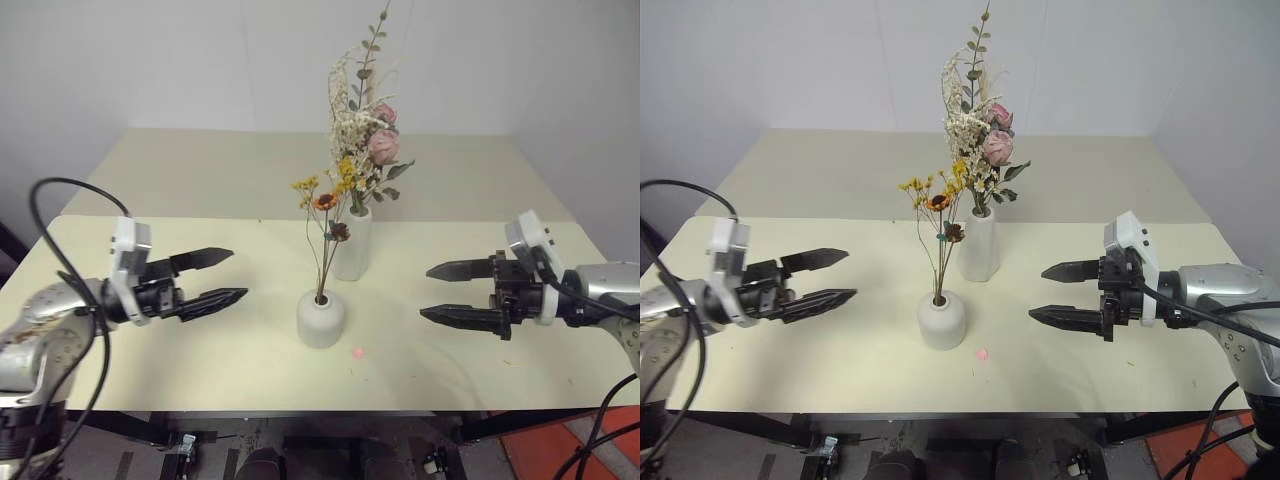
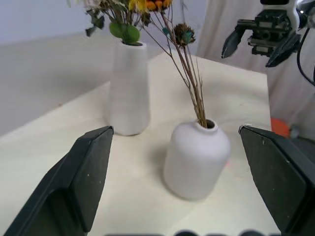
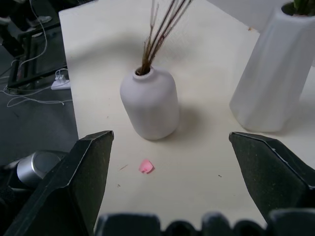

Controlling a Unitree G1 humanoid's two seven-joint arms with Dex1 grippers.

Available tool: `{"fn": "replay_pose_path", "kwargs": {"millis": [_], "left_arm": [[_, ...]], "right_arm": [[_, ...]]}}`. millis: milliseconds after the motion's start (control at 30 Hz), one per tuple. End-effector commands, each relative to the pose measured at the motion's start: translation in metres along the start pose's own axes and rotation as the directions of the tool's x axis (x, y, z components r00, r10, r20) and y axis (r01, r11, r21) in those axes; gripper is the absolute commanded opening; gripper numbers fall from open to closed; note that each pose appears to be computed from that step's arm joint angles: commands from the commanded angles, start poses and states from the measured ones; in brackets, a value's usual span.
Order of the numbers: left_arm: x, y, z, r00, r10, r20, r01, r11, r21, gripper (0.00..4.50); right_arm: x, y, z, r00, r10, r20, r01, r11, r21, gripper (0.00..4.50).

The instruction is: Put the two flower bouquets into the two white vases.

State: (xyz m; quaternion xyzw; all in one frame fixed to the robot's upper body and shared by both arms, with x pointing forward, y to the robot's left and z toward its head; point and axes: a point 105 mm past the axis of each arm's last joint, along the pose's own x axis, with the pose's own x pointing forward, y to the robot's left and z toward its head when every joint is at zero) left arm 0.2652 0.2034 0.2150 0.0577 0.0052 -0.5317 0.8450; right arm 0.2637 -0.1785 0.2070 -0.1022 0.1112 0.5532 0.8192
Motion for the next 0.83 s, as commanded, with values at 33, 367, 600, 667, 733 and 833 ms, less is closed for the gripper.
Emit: {"fn": "replay_pose_path", "kwargs": {"millis": [33, 367, 600, 667, 733, 833], "left_arm": [[-0.010, -0.011, 0.022, 0.999, -0.027, -0.020, 0.030, 0.992, 0.121, 4.44], [-0.021, -0.016, 0.031, 0.999, 0.015, -0.045, -0.008, 0.987, 0.158, 4.44], [-0.026, -0.018, 0.034, 0.998, 0.061, -0.032, -0.055, 0.986, 0.159, 4.44], [-0.025, -0.016, 0.035, 0.997, 0.069, -0.026, -0.064, 0.986, 0.156, 4.44], [-0.024, -0.014, 0.036, 0.997, 0.074, -0.023, -0.069, 0.985, 0.155, 4.44], [-0.023, -0.013, 0.038, 0.997, 0.073, -0.019, -0.069, 0.986, 0.155, 4.44]], "right_arm": [[-0.015, -0.005, 0.009, 0.997, -0.066, 0.035, 0.067, 0.997, -0.044, 4.50], [-0.018, -0.008, 0.011, 0.996, -0.079, 0.031, 0.082, 0.990, -0.114, 4.50], [-0.011, -0.013, 0.016, 0.996, -0.072, 0.049, 0.078, 0.987, -0.137, 4.50], [-0.009, -0.016, 0.018, 0.996, -0.075, 0.056, 0.083, 0.985, -0.151, 4.50], [-0.009, -0.019, 0.022, 0.994, -0.086, 0.062, 0.095, 0.982, -0.160, 4.50], [-0.009, -0.026, 0.026, 0.993, -0.092, 0.069, 0.103, 0.981, -0.166, 4.50]]}}
